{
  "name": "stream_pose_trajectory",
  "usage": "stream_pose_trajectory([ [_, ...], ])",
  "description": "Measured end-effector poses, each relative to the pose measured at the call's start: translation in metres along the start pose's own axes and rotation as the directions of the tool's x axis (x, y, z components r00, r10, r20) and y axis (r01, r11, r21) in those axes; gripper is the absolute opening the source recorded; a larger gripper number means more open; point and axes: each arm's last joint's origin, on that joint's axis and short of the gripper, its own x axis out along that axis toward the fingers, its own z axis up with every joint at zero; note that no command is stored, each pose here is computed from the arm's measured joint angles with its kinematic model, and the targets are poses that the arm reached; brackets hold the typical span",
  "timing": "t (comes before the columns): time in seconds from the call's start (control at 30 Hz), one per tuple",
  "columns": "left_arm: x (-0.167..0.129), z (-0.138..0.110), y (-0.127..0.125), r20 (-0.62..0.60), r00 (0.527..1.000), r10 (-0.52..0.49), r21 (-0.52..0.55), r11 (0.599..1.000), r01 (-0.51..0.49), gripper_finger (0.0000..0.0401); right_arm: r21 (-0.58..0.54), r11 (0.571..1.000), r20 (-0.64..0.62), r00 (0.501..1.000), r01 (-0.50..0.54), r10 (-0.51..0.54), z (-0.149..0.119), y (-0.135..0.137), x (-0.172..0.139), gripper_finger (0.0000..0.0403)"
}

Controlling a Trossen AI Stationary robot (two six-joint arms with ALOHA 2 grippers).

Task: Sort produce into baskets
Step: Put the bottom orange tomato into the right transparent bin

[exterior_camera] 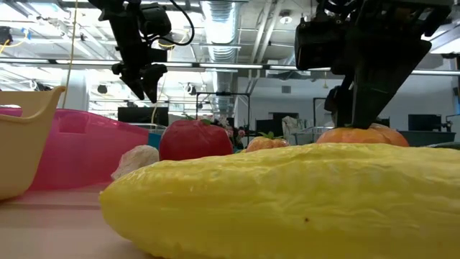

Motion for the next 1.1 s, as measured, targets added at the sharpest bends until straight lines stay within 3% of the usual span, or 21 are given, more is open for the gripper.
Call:
stream_pose_trajectory([
  [0.23,0.0,0.0,0.0,0.0,1.0,0.0,0.0,1.0,0.0,0.0291,-0.059,0.998,-0.009,1.0,-0.018,0.018,-0.0001,0.0005,0.0,0.0356],
  [0.5,0.0,0.0,0.0,0.0,1.0,0.0,0.0,1.0,0.0,0.0291,-0.067,0.997,-0.02,0.999,-0.026,0.025,-0.001,0.0004,0.0006,0.0396],
  [0.7,0.0,0.0,0.0,0.0,1.0,0.0,0.0,1.0,0.0,0.0291,-0.075,0.997,-0.016,1.0,-0.024,0.023,0.0007,-0.0021,0.0003,0.0386],
  [0.9,0.0,0.0,0.0,0.0,1.0,0.0,0.0,1.0,0.0,0.0291,-0.203,0.979,-0.012,1.0,-0.024,0.022,0.0019,-0.0034,0.0,0.0386],
  [1.1,0.0,0.0,0.0,0.0,1.0,0.0,0.0,1.0,0.0,0.0291,-0.203,0.979,0.0,1.0,-0.019,0.019,0.0049,-0.0076,-0.003,0.0386],
])
